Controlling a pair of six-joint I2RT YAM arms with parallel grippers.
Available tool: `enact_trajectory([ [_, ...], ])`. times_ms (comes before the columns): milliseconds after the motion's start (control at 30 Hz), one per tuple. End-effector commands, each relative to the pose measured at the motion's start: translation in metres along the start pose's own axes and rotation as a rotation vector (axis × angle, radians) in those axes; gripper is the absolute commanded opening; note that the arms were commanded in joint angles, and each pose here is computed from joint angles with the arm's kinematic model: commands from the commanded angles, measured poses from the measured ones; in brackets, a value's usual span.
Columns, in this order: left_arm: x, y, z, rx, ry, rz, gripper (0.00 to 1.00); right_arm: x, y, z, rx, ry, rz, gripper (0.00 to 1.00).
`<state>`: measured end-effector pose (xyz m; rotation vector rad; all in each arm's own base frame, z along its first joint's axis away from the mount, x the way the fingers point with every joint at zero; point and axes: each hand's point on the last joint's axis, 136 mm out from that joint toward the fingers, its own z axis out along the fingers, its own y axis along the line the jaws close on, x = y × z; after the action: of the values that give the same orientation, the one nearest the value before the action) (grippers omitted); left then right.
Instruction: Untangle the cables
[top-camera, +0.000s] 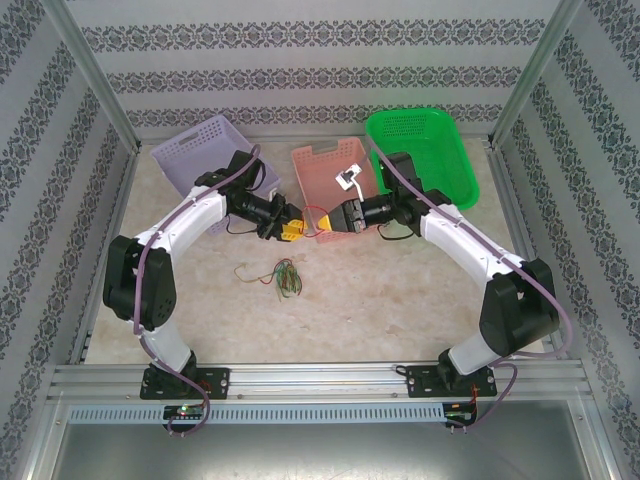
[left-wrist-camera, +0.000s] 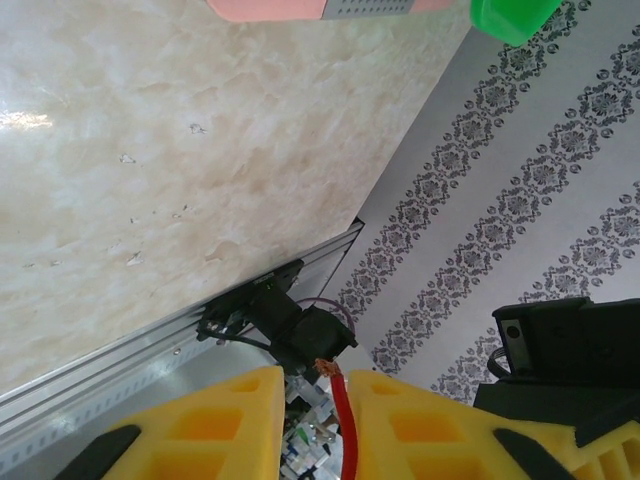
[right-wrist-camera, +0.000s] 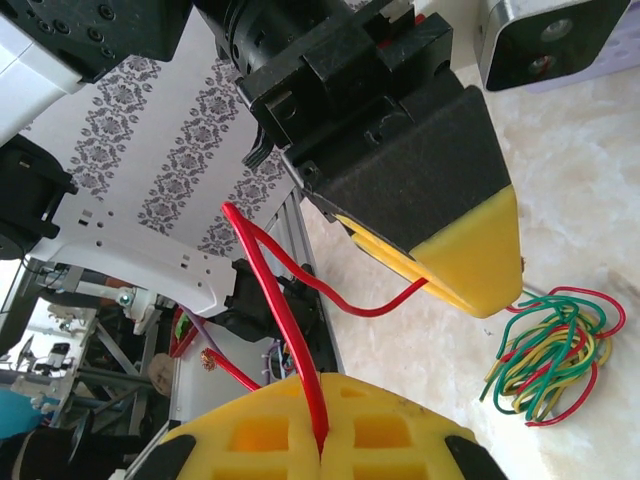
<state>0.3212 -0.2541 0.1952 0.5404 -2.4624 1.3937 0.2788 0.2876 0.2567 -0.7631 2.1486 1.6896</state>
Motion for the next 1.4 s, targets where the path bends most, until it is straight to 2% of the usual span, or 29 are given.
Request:
enact_trajectory([
  [0, 0.008, -0.009, -0.008, 0.017, -0.008, 0.024, 0.13, -0.005, 0.008, 0.0, -0.04, 0.004, -0.037, 0.0],
  [100, 0.002, -0.01, -0.01, 0.016, -0.041, 0.012, 0.0, 0.002, 0.006, 0.001, -0.034, 0.013, -0.025, 0.0],
  [200, -0.007, -0.012, -0.02, 0.013, -0.107, -0.009, 0.0, 0.014, 0.002, 0.003, -0.008, 0.043, -0.01, 0.0],
  [333, -0.034, -0.028, -0.058, 0.049, -0.266, -0.011, 0.0, 0.041, -0.004, 0.012, 0.041, 0.117, 0.02, 0.0],
  [500, -0.064, -0.075, -0.087, 0.087, -0.385, 0.117, 0.0, 0.075, -0.003, 0.038, 0.048, 0.221, 0.041, 0.0],
  [700, -0.091, -0.115, -0.094, 0.152, -0.433, 0.211, 0.0, 0.101, -0.001, 0.066, 0.051, 0.32, 0.065, 0.0],
  [833, -0.098, -0.125, -0.096, 0.162, -0.448, 0.231, 0.0, 0.109, -0.002, 0.073, 0.064, 0.354, 0.077, 0.0],
  [1033, -0.096, -0.121, -0.088, 0.157, -0.413, 0.233, 0.0, 0.081, -0.001, 0.054, 0.095, 0.238, 0.095, 0.0],
  [1067, -0.094, -0.12, -0.086, 0.156, -0.4, 0.231, 0.05, 0.071, 0.0, 0.047, 0.098, 0.204, 0.106, 0.0],
  [1100, -0.092, -0.118, -0.085, 0.152, -0.391, 0.23, 0.13, 0.063, 0.0, 0.041, 0.1, 0.179, 0.118, 0.0],
  [1133, -0.09, -0.116, -0.084, 0.143, -0.389, 0.228, 0.28, 0.055, 0.0, 0.033, 0.109, 0.152, 0.133, 0.0],
  [1167, -0.087, -0.114, -0.085, 0.135, -0.392, 0.231, 0.37, 0.047, -0.001, 0.026, 0.119, 0.125, 0.149, 0.0],
  [1367, -0.073, -0.1, -0.109, 0.018, -0.502, 0.224, 0.69, 0.011, -0.02, -0.019, 0.214, -0.026, 0.253, 0.0],
])
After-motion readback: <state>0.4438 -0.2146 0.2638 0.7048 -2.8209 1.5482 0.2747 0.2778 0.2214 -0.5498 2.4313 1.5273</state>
